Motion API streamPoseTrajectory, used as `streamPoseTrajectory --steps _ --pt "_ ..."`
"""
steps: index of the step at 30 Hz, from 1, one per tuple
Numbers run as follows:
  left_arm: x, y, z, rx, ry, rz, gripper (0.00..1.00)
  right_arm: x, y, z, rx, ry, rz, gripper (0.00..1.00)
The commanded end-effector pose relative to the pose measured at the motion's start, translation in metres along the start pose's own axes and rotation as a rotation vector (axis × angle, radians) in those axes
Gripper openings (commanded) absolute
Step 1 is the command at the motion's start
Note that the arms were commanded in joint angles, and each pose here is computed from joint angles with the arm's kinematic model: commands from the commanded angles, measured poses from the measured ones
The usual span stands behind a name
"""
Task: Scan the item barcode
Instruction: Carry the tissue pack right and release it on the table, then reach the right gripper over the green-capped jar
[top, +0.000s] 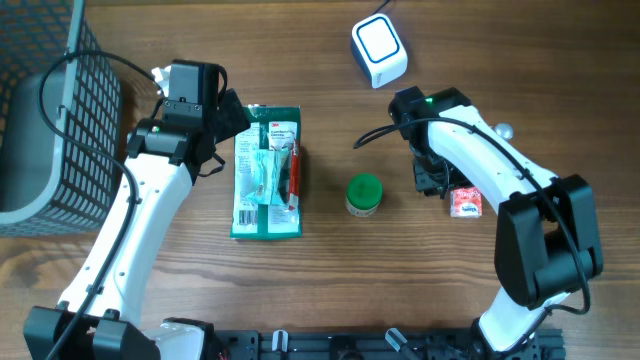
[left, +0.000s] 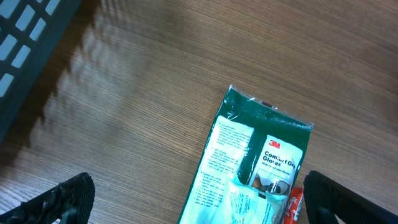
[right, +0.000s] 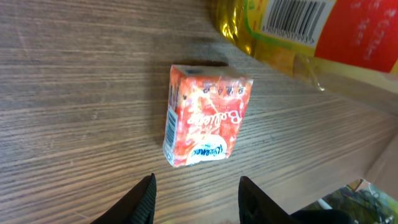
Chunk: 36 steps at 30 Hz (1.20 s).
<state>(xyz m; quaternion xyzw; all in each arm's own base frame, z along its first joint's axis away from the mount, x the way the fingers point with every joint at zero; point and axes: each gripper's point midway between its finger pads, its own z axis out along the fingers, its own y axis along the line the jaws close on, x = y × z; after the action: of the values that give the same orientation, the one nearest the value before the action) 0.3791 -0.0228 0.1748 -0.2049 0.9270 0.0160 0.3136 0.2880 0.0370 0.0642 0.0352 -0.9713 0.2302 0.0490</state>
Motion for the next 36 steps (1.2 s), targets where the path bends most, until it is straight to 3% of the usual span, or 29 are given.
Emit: streamPoseTrajectory --steps 1,5,7,11,18,19,20,21,22,23,26,36 --pt "0.001 0.001 0.002 -0.003 0.004 0.013 1.00 -0.002 0.018 0.002 -0.099 0.010 0.010 0.43" --pt "0.001 0.001 0.002 -0.004 0.004 0.013 1.00 -0.007 0.050 -0.005 -0.282 0.011 0.034 0.40" --pt "0.001 0.001 0.002 -0.003 0.004 0.013 1.00 -0.014 0.053 -0.006 -0.295 -0.015 0.054 0.27" --pt "0.001 0.001 0.002 -0.003 0.004 0.013 1.00 -0.024 0.050 -0.024 -0.324 -0.077 0.105 0.20" --pt "0.001 0.001 0.002 -0.003 0.004 0.013 1.00 -0.039 0.031 -0.136 -0.585 -0.402 0.170 0.22" --pt "0.001 0.001 0.002 -0.003 0.004 0.013 1.00 -0.039 0.036 -0.155 -0.671 -0.439 0.180 0.34" --pt "0.001 0.001 0.002 -0.003 0.004 0.013 1.00 -0.037 0.040 -0.171 -0.755 -0.457 0.205 0.69" --pt "0.001 0.001 0.002 -0.003 0.004 0.013 1.00 -0.033 0.044 -0.182 -0.822 -0.451 0.228 0.84" --pt "0.001 0.001 0.002 -0.004 0.004 0.013 1.00 -0.031 0.046 -0.185 -0.849 -0.440 0.234 0.92" --pt "0.001 0.001 0.002 -0.003 0.004 0.013 1.00 -0.025 0.053 -0.187 -0.890 -0.404 0.220 0.96" --pt "0.001 0.001 0.002 -0.004 0.004 0.013 1.00 -0.012 0.061 -0.172 -0.870 -0.315 0.256 0.96" --pt "0.001 0.001 0.002 -0.003 0.004 0.013 1.00 -0.017 0.112 -0.170 -0.763 -0.391 0.128 0.98"
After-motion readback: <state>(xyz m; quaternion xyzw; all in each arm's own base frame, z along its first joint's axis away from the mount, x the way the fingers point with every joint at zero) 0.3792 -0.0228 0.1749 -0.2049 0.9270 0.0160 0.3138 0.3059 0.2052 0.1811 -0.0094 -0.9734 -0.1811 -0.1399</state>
